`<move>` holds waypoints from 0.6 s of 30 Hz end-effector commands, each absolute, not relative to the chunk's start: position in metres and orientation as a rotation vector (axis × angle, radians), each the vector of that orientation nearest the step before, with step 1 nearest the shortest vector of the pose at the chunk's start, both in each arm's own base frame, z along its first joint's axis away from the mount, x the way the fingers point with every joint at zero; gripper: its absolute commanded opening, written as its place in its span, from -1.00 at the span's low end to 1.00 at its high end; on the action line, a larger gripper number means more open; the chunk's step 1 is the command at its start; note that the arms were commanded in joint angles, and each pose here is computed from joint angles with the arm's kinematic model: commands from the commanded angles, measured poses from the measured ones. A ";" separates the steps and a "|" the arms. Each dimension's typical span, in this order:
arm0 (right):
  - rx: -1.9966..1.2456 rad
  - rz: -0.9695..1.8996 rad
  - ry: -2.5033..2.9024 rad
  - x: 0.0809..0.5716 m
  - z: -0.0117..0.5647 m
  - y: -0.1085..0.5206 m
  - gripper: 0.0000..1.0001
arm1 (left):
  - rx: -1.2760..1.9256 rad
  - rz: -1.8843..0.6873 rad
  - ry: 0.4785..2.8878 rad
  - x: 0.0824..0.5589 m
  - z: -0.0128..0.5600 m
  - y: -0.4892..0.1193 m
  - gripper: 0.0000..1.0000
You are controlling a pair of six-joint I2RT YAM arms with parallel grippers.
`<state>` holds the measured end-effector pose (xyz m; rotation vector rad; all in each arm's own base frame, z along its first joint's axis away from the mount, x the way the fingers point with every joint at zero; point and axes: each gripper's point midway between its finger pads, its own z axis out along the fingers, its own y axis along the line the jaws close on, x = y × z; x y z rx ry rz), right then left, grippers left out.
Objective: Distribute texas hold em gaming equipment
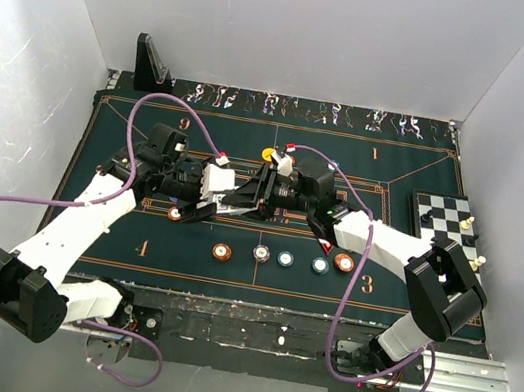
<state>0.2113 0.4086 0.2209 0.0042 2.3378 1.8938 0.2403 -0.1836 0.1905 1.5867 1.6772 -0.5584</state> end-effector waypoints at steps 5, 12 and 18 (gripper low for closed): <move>-0.088 1.908 2.221 0.212 0.256 0.406 0.22 | 1.578 -0.553 1.643 0.233 0.198 -0.184 -0.51; -0.063 1.810 2.257 0.221 0.245 0.394 0.23 | 1.601 -0.541 1.634 0.230 0.197 -0.181 -0.60; -0.082 1.759 2.284 0.226 0.242 0.394 0.14 | 1.626 -0.534 1.636 0.226 0.195 -0.178 -0.59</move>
